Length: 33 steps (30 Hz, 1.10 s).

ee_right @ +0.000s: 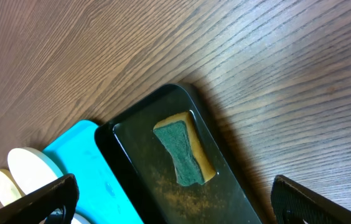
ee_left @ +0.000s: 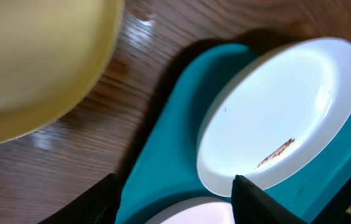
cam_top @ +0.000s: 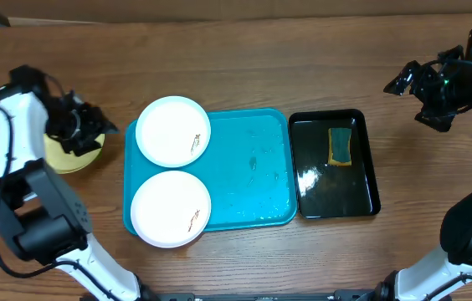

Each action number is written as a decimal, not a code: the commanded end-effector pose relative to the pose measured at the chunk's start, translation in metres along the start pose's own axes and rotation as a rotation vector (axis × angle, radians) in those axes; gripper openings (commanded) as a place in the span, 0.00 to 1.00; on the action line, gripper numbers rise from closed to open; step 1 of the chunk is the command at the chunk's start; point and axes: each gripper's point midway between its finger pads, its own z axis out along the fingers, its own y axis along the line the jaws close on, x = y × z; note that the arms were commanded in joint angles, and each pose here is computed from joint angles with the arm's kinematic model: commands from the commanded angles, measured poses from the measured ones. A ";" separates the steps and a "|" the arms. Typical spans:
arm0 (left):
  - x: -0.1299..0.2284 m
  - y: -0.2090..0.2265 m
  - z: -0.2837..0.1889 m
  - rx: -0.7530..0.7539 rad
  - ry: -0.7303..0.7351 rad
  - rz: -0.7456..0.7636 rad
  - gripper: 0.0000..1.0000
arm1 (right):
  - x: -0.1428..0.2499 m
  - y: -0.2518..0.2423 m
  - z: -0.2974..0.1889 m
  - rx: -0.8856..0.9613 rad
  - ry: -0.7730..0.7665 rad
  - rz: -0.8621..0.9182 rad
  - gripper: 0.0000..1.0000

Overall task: Clean dirty plates on tray and stack at the side
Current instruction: 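Lower the yellow plate onto the table and open the left gripper, then grip the upper white plate's rim with the left gripper and drag it right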

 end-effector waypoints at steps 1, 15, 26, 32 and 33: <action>0.003 -0.015 -0.005 -0.095 -0.032 0.111 0.57 | -0.005 0.008 -0.015 -0.019 -0.044 -0.022 1.00; 0.014 -0.035 0.024 -0.281 -0.051 0.187 0.59 | -0.005 0.008 -0.015 -0.019 -0.044 -0.022 1.00; 0.024 -0.038 0.066 -0.179 -0.042 0.202 0.45 | -0.005 0.008 -0.015 -0.019 -0.044 -0.022 1.00; 0.033 -0.055 0.071 -0.090 -0.007 0.209 0.23 | -0.005 0.008 -0.015 -0.019 -0.044 -0.022 1.00; 0.035 -0.058 0.071 -0.084 -0.003 0.215 0.23 | -0.005 0.008 -0.015 -0.019 -0.044 -0.022 1.00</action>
